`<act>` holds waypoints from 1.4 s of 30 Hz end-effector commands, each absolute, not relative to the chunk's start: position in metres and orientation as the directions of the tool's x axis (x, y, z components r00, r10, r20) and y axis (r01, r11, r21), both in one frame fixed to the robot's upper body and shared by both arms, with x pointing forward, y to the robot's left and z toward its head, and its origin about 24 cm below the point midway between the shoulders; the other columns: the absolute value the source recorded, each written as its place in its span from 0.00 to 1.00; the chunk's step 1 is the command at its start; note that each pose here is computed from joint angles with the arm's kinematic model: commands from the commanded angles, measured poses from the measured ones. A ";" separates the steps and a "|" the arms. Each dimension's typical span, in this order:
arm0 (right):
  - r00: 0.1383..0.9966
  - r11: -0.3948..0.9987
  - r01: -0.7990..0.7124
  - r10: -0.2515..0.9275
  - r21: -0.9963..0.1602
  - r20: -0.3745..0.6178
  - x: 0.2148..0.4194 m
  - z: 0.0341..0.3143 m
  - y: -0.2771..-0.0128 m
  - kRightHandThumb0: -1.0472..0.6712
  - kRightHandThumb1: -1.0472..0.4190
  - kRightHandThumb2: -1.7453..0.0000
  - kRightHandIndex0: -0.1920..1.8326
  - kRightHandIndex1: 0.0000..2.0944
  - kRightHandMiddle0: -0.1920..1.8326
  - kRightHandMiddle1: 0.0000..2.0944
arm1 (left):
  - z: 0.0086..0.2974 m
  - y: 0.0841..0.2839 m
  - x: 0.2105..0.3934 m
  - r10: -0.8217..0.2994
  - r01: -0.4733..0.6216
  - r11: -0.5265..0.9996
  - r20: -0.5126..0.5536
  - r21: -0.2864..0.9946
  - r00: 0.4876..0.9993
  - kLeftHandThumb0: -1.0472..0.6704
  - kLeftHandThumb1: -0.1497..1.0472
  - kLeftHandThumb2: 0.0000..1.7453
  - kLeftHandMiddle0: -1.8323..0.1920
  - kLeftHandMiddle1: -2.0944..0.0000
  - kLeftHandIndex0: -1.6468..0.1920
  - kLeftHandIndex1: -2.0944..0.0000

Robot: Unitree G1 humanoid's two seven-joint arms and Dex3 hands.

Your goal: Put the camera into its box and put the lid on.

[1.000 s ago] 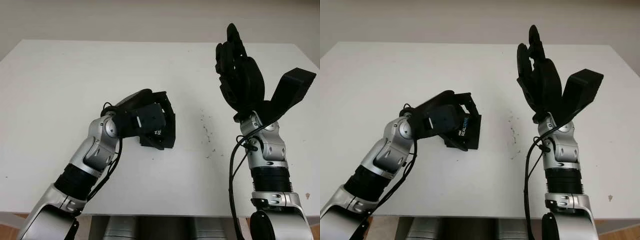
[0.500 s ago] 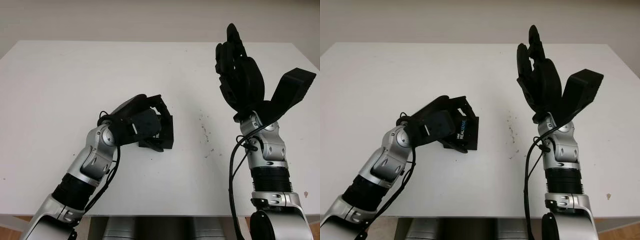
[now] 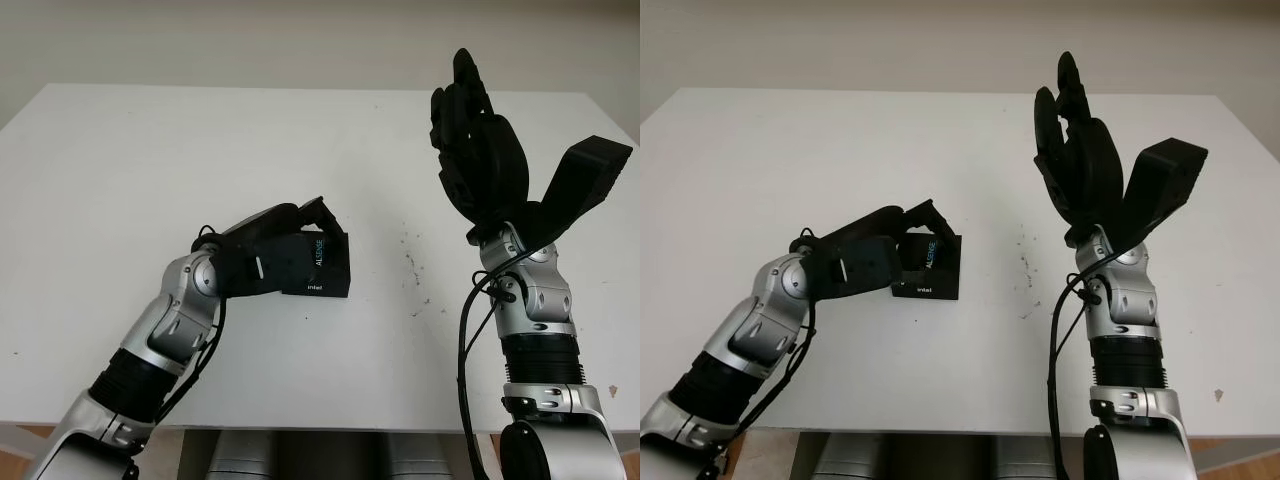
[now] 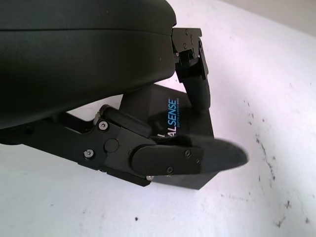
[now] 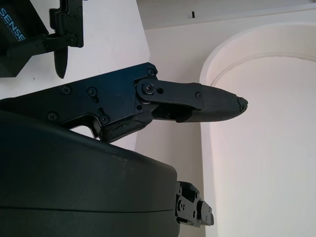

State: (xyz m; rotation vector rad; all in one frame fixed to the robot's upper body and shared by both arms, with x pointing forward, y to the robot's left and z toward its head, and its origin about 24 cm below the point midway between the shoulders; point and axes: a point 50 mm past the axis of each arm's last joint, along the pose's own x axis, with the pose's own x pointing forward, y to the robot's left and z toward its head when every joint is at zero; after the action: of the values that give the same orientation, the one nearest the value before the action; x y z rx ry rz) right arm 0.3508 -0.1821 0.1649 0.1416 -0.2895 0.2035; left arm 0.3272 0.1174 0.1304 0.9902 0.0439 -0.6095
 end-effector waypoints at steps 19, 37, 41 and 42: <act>0.939 0.980 -0.196 0.174 0.045 0.298 0.349 0.168 -0.185 0.18 0.00 0.69 0.00 0.00 0.00 0.00 | 0.173 0.164 0.328 -0.305 0.199 0.727 0.049 0.657 0.951 0.12 1.00 0.37 1.00 0.99 1.00 1.00; 0.955 0.981 -0.195 0.186 0.018 0.230 0.348 0.146 -0.179 0.20 0.00 0.61 0.00 0.00 0.00 0.00 | 0.167 0.234 0.352 0.008 -0.065 0.977 0.269 0.202 0.963 0.12 1.00 0.31 1.00 1.00 1.00 1.00; 0.958 0.979 -0.200 0.190 0.026 0.217 0.348 0.141 -0.178 0.21 0.00 0.61 0.00 0.00 0.00 0.00 | 0.159 0.238 0.354 0.020 -0.063 0.985 0.263 0.159 0.964 0.14 1.00 0.33 1.00 1.00 1.00 1.00; 0.959 0.979 -0.201 0.191 0.028 0.210 0.348 0.140 -0.178 0.21 0.00 0.61 0.00 0.00 0.00 0.00 | 0.157 0.239 0.354 0.026 -0.066 0.987 0.264 0.146 0.964 0.14 1.00 0.33 1.00 1.00 1.00 1.00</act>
State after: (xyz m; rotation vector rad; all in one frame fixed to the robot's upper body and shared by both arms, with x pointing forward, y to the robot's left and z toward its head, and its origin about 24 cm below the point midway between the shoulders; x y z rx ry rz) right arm 0.3478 -0.1782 0.1408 0.0417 -0.2058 0.1992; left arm 0.3519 0.2392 0.1517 0.1714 -0.2366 0.0450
